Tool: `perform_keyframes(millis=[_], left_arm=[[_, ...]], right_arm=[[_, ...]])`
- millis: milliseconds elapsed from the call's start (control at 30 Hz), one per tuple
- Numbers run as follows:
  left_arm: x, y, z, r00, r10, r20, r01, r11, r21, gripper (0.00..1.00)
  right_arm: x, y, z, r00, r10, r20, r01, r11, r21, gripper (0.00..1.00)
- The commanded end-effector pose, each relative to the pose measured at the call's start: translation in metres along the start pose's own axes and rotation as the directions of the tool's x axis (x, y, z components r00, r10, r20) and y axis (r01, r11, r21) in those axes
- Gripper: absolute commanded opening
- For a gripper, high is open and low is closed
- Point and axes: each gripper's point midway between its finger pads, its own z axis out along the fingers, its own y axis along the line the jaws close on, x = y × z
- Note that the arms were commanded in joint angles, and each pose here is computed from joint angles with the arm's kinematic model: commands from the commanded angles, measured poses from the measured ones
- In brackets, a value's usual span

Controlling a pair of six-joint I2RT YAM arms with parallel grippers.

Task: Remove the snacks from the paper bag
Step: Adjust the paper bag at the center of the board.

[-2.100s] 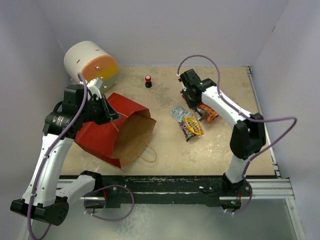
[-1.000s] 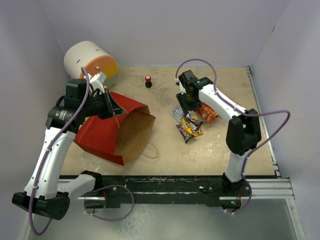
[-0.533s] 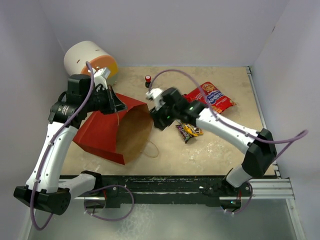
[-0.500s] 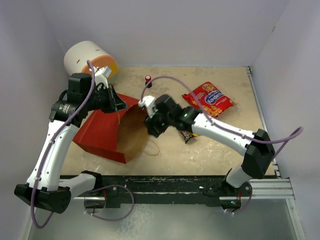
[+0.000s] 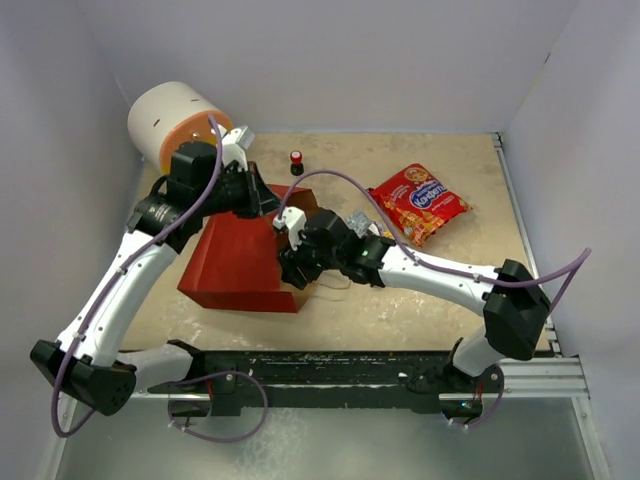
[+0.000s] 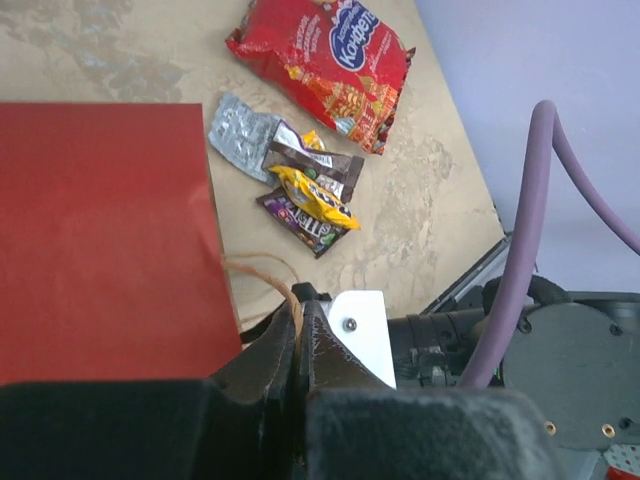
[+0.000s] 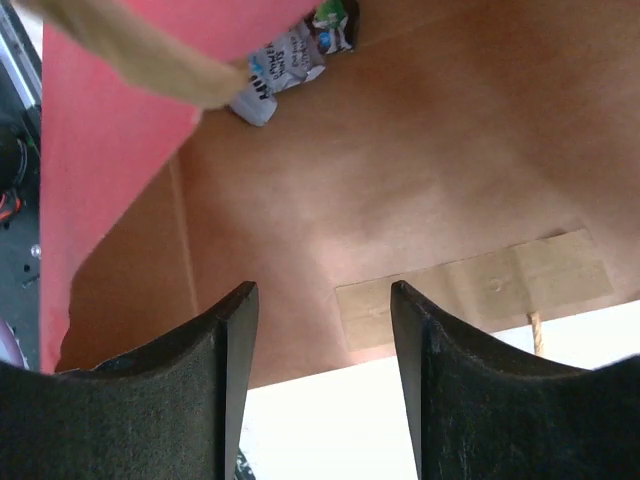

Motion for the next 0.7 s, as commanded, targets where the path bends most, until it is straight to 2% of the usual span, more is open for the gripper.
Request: perform_keyframes(millis=[0,100,200,333,433,667], left_arm=[[0.022,-0.034,-0.03,0.999,-0.034,0.006,0.033,0.996,0.088,0.0],[0.045,-0.02,-0.045,0.998,-0.063,-0.026,0.064,0.998,0.011,0.0],[0.061,-0.008,-0.061,0.995,-0.09,-0.04,0.087,0.994,-0.06,0.0],[0.068,0.004,-0.083,0.994,-0.113,-0.005,0.111,0.981,-0.159,0.0],[0.075,0.01,-0.095,0.99,-0.139,0.008,0.138,0.97,-0.202,0.0],[0.072,0.008,-0.091,0.988,-0.155,-0.007,0.151,0.967,-0.205,0.0]], right_arm=[[-0.017,0.009,-0.007,0.991,-0.053,0.122,0.059,0.997,-0.044,0.58],[-0.012,0.017,-0.013,0.976,-0.137,0.167,0.154,0.984,-0.091,0.59],[-0.005,0.031,-0.021,0.93,-0.281,0.238,0.318,0.938,-0.135,0.59],[-0.008,0.05,-0.04,0.755,-0.502,0.422,0.591,0.799,-0.107,0.6],[-0.004,0.055,-0.04,0.63,-0.618,0.471,0.723,0.687,-0.066,0.6],[-0.002,0.066,-0.012,0.483,-0.743,0.464,0.846,0.533,-0.028,0.58]])
